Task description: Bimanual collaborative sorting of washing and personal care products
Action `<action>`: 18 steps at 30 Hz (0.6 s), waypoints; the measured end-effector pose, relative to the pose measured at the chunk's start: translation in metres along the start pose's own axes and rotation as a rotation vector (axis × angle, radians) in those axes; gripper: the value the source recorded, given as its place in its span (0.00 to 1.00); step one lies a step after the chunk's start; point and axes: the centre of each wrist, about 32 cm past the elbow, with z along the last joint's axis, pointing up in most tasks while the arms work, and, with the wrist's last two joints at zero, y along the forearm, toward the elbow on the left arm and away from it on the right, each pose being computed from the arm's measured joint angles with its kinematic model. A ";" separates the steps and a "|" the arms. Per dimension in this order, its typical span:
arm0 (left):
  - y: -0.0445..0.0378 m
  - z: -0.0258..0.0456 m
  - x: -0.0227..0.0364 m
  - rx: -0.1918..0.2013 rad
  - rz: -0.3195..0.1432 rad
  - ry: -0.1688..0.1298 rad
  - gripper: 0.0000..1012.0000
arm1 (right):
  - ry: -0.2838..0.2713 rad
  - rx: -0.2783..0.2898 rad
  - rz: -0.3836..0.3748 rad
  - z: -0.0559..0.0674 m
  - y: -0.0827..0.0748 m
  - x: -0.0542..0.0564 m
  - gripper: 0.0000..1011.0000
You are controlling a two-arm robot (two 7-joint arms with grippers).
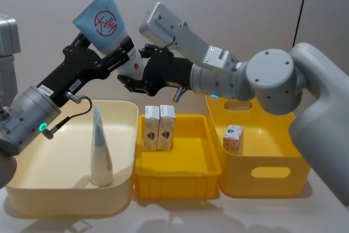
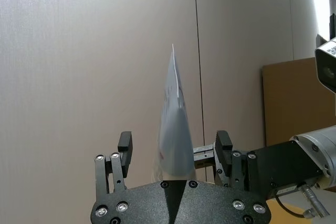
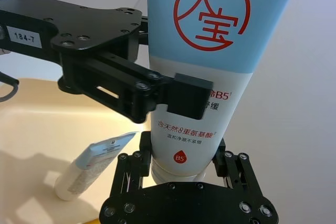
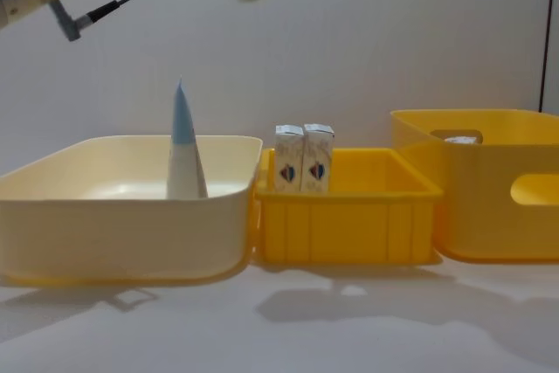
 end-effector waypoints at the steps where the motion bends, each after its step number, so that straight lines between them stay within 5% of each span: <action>1: 0.0000 0.0000 0.0000 0.000 0.000 0.000 0.96 | 0.000 -0.001 -0.003 0.000 0.000 0.000 0.65; 18: 0.0000 0.0000 0.0000 0.000 0.000 0.000 0.99 | 0.044 -0.059 -0.169 -0.016 -0.033 0.011 0.65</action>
